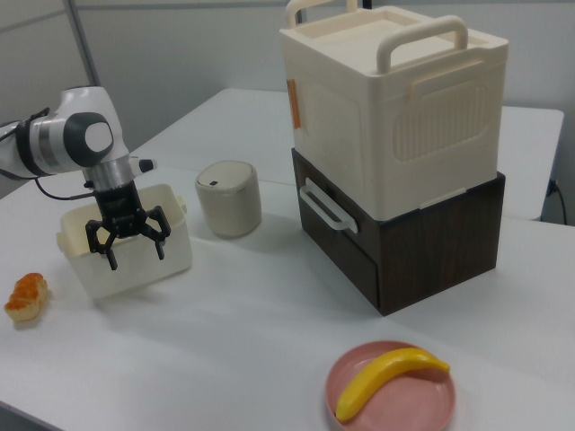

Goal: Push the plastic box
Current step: 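Push the plastic box with the gripper away from the orange pastry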

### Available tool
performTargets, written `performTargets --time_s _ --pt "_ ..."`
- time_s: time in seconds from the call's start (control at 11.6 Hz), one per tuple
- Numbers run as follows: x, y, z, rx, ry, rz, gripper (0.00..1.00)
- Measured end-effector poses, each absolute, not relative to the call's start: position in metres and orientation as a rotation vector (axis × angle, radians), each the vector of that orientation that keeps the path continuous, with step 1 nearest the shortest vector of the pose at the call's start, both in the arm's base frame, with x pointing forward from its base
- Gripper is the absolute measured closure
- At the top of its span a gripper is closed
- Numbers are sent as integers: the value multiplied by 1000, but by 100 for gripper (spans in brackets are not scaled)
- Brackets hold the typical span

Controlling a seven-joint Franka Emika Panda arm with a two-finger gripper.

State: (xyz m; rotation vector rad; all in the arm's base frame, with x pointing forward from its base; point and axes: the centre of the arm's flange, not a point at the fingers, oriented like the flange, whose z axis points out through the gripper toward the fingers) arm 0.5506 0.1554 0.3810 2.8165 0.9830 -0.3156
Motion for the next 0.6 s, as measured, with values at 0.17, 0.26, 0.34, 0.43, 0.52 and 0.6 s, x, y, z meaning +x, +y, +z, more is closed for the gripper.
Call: performTargets --time_s 0.17,0.26,0.34,0.43,0.52,0.6 --pt "556 167 386 2783 1023 -254 0" --pt "558 175 386 2777 1045 -224 0" --pt "560 185 387 2773 1067 -195 0" --pt "564 191 387 2772 1081 -172 0" --pt "568 196 387 2771 1088 -161 0" --pt "574 200 387 2771 1092 -150 0"
